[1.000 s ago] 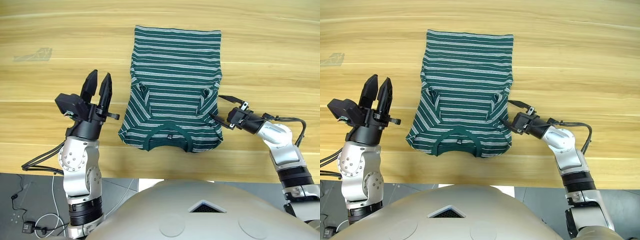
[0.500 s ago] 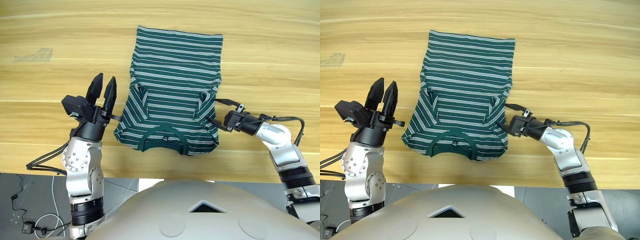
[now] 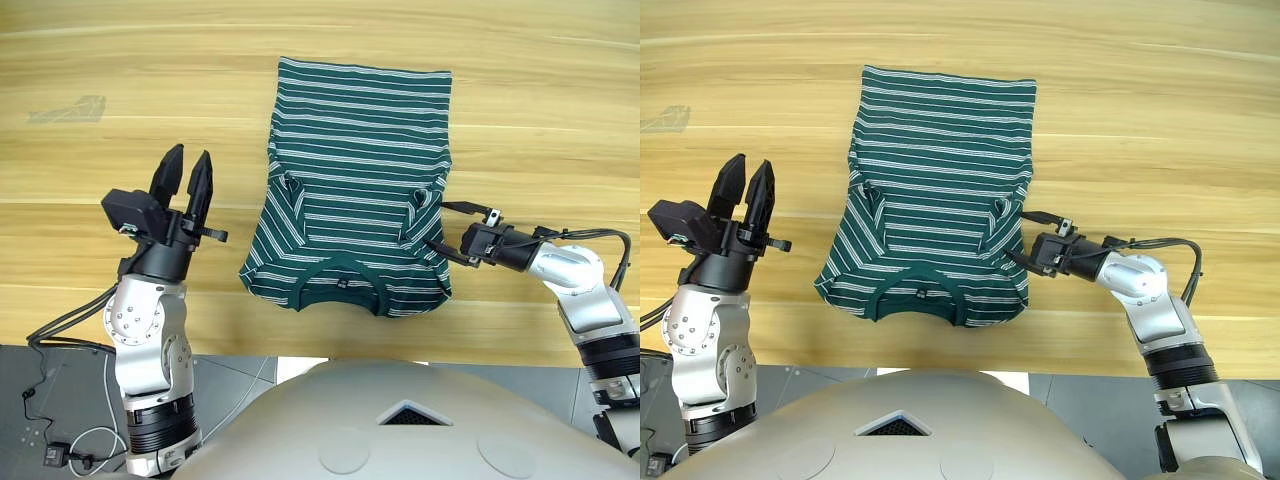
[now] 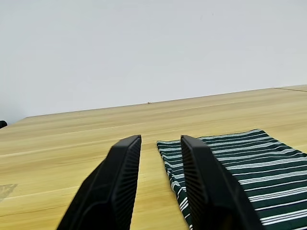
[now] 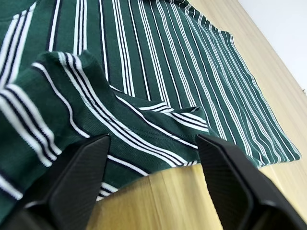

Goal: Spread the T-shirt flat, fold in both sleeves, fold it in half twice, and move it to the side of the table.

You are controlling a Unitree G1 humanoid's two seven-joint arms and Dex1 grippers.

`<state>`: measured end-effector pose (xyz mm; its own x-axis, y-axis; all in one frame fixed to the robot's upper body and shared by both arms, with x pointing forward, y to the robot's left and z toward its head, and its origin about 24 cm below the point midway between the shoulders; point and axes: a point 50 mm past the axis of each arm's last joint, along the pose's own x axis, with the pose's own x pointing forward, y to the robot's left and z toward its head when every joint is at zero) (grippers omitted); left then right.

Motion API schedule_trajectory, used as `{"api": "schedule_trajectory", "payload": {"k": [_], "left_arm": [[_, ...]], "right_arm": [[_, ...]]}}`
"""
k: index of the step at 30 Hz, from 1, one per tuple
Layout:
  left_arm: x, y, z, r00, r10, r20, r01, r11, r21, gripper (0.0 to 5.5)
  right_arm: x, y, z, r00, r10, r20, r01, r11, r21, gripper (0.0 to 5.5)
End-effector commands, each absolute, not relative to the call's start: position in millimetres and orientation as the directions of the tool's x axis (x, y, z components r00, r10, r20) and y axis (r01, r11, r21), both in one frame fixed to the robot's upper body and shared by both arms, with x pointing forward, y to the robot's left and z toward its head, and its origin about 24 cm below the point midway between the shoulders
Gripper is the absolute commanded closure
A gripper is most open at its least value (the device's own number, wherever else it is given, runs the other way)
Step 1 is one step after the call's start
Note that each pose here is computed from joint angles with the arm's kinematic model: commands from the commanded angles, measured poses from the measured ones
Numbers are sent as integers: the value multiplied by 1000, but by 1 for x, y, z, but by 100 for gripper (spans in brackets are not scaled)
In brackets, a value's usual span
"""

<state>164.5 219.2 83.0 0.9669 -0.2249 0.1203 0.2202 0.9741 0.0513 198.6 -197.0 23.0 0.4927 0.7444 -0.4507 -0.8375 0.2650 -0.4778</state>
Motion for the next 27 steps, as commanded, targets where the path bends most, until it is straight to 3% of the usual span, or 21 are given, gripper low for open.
{"api": "schedule_trajectory", "payload": {"k": [1,13,16,18,21,24,27], "left_arm": [[164,215,78,966,-238,97,234,971,52,395],[164,211,77,962,-258,93,255,966,50,395],[164,211,77,955,-287,78,276,953,127,395],[165,222,80,955,-290,62,257,915,312,395],[168,242,80,936,-351,-28,263,644,719,395],[166,253,77,881,-451,-145,332,367,869,395],[159,258,73,817,-509,-269,361,88,929,365]], "right_arm": [[213,-202,28,543,715,-440,-802,288,-522,218],[226,-210,37,581,685,-439,-762,270,-588,218],[231,-209,56,602,733,-317,-738,359,-572,218],[233,-210,70,626,758,-184,-698,439,-566,218],[228,-212,89,623,782,-29,-628,477,-615,218],[218,-221,94,594,804,-30,-545,374,-751,218],[206,-235,87,539,831,-137,-483,171,-859,214]]}}
